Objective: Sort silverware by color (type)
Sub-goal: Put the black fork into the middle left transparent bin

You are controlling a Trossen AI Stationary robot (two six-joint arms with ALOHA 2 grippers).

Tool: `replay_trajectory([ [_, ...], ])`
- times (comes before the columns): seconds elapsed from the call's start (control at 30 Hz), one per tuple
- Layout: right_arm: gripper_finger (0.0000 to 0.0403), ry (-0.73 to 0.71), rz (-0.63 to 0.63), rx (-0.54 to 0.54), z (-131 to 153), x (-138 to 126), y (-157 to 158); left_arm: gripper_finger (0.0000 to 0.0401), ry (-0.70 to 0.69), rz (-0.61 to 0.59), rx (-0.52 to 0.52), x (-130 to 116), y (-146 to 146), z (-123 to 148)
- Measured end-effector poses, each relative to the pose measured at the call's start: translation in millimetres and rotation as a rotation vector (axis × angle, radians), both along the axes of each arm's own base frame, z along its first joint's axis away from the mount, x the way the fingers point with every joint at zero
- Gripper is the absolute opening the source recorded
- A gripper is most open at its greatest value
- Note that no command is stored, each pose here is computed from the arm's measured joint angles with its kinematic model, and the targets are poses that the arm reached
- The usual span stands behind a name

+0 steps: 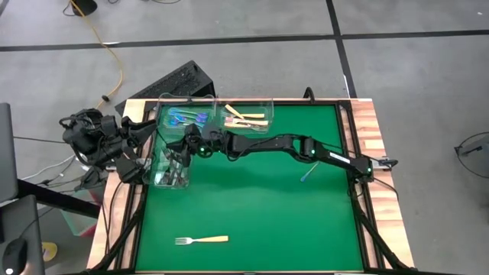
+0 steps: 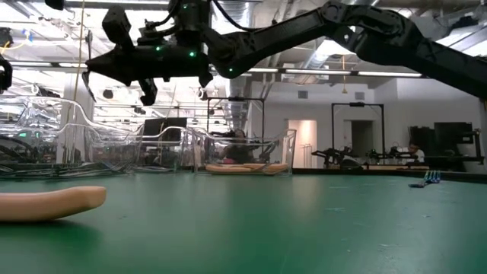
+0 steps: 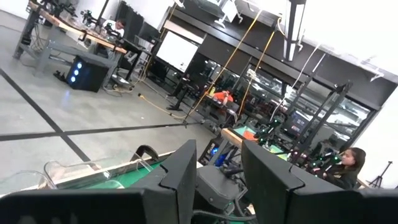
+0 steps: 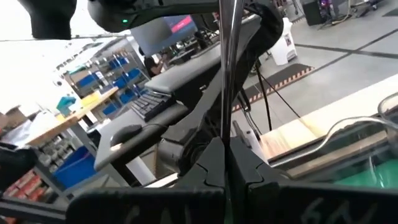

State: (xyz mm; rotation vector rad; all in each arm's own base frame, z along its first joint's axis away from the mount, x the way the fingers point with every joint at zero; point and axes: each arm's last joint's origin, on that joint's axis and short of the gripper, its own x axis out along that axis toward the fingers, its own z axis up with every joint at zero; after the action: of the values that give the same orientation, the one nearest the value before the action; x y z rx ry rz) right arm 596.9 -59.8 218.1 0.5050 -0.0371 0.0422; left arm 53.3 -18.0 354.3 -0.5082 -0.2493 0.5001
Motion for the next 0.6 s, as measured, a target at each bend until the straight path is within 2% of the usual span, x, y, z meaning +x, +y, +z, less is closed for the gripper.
replay_trajectory([
  [0.33, 0.001, 0.033, 0.06, -0.138, -3, 1, 12, 0.0112, 0.0, 0.0, 0.0, 0, 0, 0],
  [0.6, 0.001, 0.122, 0.141, -0.353, -13, -1, 11, 0.0112, -0.002, 0.0, -0.004, 0, 0, 0],
])
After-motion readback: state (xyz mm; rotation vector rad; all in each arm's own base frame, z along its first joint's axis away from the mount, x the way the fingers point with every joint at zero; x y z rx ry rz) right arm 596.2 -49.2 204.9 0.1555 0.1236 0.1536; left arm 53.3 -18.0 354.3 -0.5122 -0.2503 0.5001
